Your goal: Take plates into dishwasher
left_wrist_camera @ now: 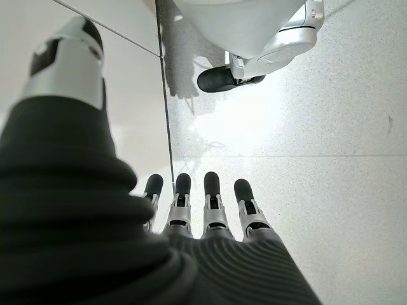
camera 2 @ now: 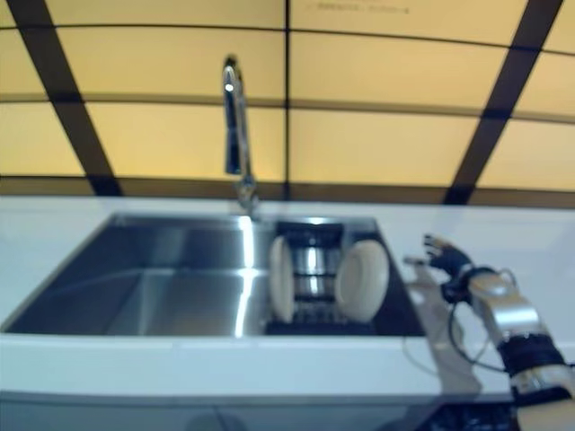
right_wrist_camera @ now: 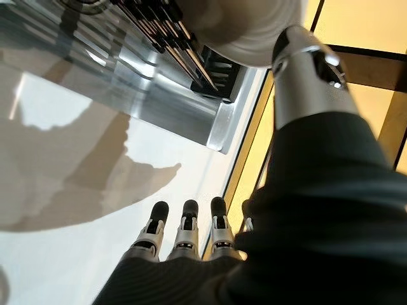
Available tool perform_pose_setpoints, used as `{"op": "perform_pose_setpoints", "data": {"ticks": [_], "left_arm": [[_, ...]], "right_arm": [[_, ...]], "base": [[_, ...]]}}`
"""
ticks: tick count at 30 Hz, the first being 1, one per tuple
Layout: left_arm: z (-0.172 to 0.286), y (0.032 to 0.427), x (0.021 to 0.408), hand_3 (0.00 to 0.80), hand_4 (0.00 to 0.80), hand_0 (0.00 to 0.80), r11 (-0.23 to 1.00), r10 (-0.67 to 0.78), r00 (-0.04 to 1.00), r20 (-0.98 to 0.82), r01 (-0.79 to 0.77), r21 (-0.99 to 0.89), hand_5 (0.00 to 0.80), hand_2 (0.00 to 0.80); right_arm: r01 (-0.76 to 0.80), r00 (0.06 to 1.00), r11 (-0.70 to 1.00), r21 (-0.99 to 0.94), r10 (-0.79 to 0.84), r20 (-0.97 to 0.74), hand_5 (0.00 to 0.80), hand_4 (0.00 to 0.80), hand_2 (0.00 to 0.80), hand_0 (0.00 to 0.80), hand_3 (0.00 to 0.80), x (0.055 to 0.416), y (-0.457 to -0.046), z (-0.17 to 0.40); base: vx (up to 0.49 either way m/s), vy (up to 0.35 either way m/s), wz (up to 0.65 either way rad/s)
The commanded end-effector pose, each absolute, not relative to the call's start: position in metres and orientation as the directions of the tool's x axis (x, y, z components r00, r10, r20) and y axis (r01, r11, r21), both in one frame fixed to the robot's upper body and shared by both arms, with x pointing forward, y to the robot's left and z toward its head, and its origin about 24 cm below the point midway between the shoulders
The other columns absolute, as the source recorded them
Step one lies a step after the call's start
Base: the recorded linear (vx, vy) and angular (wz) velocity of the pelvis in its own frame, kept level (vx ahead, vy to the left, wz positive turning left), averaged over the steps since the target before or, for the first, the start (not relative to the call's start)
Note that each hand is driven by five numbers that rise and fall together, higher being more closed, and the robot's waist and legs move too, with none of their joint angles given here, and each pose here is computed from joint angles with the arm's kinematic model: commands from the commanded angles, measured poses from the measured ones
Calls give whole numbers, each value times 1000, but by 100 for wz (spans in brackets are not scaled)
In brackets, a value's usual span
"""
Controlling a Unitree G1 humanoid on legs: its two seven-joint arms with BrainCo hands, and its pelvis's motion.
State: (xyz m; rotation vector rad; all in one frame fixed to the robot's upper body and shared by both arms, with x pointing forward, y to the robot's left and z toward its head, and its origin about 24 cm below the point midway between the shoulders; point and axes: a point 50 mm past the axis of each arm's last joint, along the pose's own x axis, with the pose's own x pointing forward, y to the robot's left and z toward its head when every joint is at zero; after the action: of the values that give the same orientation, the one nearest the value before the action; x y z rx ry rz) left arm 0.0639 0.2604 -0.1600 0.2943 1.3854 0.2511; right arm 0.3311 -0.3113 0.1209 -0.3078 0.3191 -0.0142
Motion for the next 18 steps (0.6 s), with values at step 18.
{"op": "perform_pose_setpoints", "data": {"ticks": [18], "left_arm": [[-154, 274, 77, 0, 0, 0, 913, 389, 187, -902, 55, 405, 0, 0]], "right_arm": [[-140, 976, 941, -307, 79, -202, 0, 0, 0, 0, 0, 351, -276, 155]], "base": [[0, 0, 0]]}}
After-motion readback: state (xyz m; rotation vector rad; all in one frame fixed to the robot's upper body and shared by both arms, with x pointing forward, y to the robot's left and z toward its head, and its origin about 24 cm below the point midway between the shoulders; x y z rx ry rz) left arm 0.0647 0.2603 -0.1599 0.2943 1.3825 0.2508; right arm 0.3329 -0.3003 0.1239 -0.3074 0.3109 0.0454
